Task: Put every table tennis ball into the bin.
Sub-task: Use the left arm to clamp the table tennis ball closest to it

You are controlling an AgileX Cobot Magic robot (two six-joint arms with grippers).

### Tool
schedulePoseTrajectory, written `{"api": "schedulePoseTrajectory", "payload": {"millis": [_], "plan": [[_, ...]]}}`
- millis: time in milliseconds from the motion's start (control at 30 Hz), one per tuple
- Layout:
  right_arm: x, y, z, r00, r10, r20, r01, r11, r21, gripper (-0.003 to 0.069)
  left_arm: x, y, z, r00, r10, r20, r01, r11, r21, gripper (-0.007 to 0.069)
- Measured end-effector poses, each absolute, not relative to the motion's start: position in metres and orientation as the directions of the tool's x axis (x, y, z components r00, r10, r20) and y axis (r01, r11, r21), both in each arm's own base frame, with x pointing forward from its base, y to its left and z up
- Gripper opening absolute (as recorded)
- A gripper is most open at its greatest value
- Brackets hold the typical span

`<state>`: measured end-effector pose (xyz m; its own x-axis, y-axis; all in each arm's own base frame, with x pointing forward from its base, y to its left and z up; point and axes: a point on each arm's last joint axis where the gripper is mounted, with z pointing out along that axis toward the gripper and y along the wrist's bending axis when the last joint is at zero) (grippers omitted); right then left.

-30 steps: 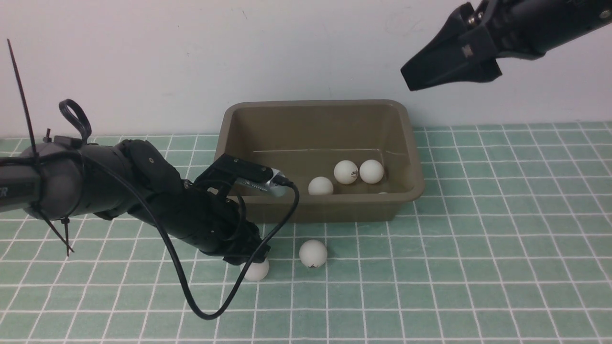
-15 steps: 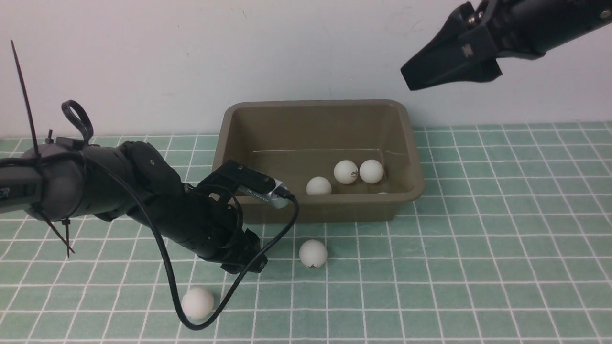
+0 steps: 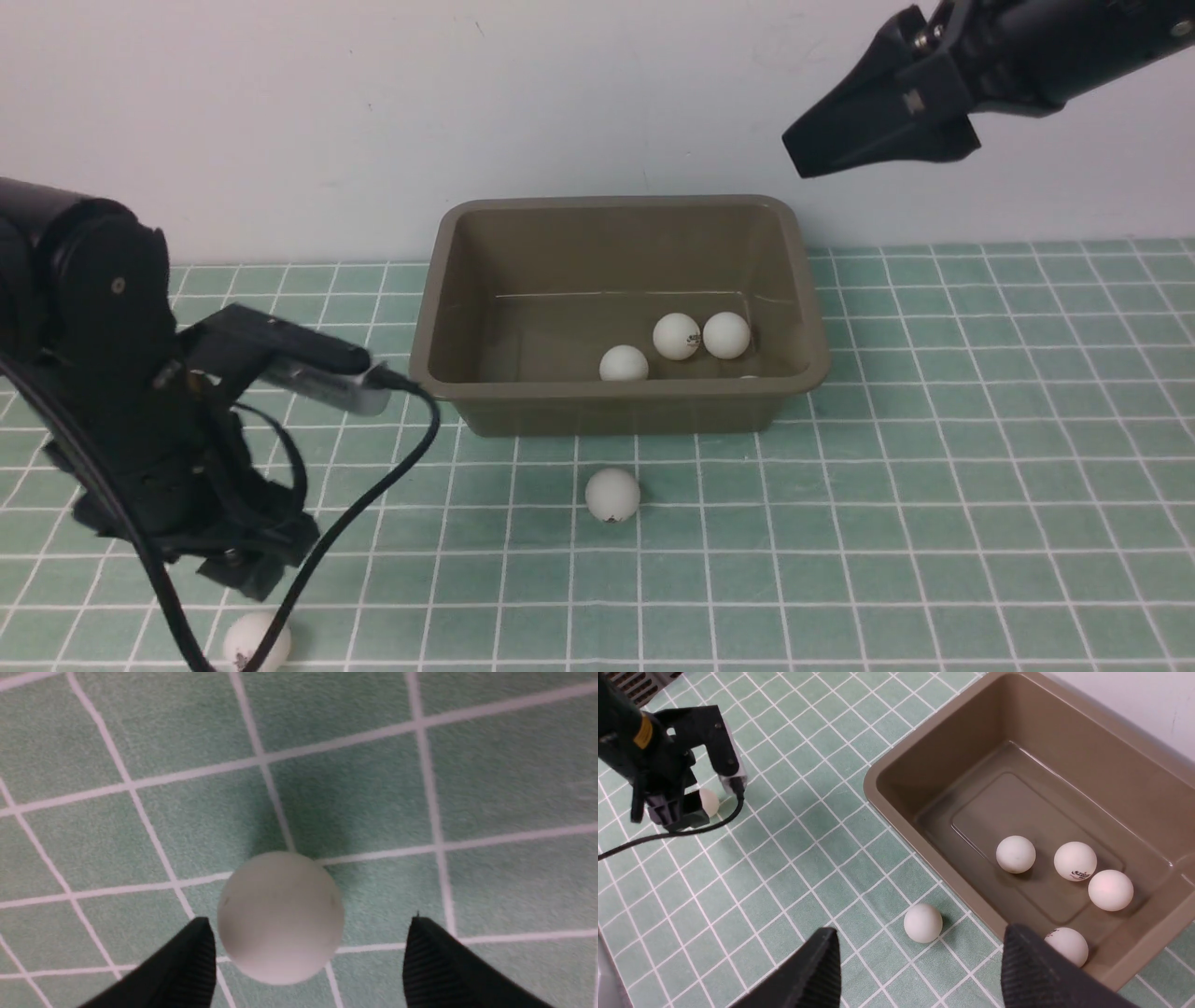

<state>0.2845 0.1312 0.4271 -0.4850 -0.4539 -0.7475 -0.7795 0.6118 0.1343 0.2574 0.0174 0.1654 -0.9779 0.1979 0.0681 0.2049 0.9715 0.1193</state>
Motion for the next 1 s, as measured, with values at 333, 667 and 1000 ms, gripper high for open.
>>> {"api": "schedulePoseTrajectory", "payload": {"millis": [333,667,1000], "plan": [[0.284,0.131,0.427,-0.485,-0.452,-0.748,-0.780,0.611,0.136,0.0421,0.265,0.034,0.139,-0.986,0.137,0.090,0.146,0.984,0.101,0.0439],[0.284,0.132,0.427,-0.486,-0.451,-0.749,-0.780,0.610,0.139,0.0421,0.267,0.035,0.133,-0.986,0.130,0.108,0.141,0.985,0.101,0.0353],[0.284,0.132,0.427,-0.486,-0.451,-0.749,-0.780,0.610,0.139,0.0421,0.298,0.030,0.179,-0.990,0.100,-0.100,0.094,0.994,0.064,0.0353]]}}
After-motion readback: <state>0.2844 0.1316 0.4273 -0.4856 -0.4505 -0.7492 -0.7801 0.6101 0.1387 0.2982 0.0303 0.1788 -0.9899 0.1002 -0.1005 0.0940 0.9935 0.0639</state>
